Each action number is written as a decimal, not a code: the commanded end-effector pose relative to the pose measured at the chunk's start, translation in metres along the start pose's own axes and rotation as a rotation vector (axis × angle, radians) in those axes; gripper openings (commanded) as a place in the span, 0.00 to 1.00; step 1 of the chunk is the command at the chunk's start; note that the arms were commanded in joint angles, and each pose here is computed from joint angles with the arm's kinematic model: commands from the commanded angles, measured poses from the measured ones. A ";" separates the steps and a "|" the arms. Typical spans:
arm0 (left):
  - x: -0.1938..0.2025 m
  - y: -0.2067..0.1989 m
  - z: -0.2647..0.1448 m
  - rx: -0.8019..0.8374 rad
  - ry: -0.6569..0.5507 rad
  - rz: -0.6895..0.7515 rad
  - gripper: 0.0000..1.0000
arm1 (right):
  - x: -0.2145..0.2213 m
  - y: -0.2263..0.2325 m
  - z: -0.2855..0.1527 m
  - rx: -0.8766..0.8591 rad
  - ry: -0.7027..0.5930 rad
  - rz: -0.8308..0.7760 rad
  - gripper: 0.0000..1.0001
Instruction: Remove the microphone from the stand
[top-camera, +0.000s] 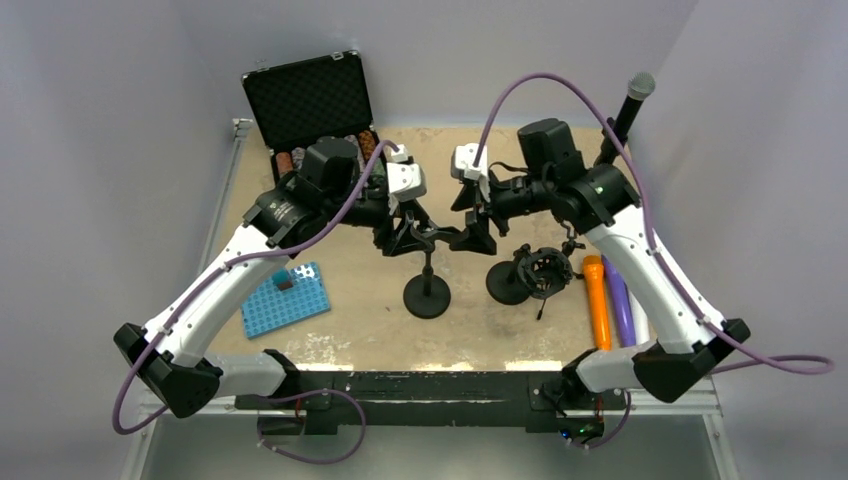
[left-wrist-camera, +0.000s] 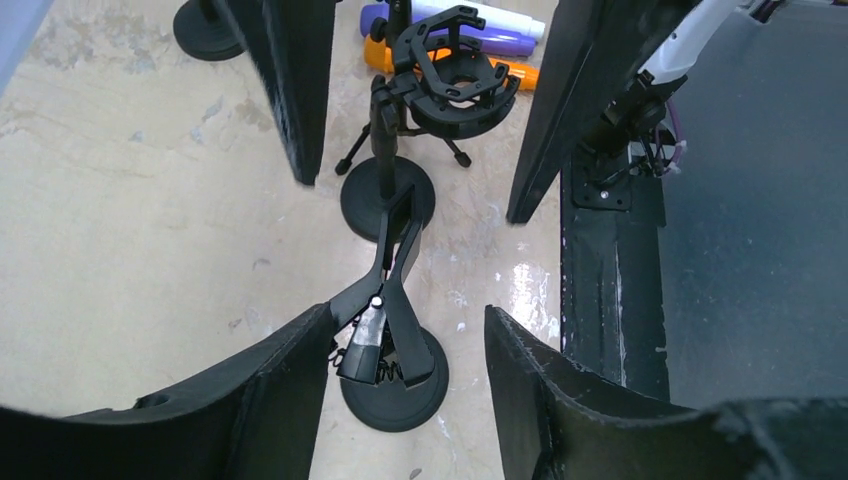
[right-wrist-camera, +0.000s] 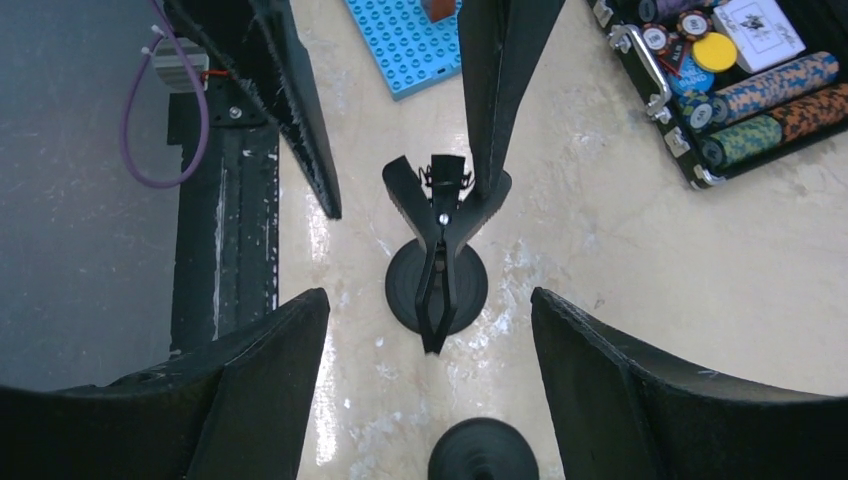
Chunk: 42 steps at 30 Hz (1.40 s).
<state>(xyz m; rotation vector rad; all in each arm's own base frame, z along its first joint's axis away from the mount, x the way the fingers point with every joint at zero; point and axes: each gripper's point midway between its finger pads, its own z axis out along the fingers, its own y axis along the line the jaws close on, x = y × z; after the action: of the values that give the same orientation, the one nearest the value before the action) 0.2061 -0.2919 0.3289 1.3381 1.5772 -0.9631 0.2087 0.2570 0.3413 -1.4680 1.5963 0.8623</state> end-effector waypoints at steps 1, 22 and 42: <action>-0.007 -0.008 0.001 0.047 -0.053 -0.039 0.59 | -0.012 -0.007 0.017 -0.007 -0.025 -0.022 0.76; 0.073 0.000 0.030 0.018 0.009 -0.201 0.35 | 0.038 0.005 0.048 -0.091 0.083 0.057 0.00; 0.136 -0.008 0.050 0.019 -0.075 -0.417 0.37 | 0.037 0.007 0.057 -0.051 0.249 0.023 0.00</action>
<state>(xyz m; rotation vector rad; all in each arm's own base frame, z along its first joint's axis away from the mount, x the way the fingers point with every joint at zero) 0.2122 -0.2949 0.3040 1.0528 1.3416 -1.0977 0.2216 0.2891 0.3044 -1.5357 1.7007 0.7758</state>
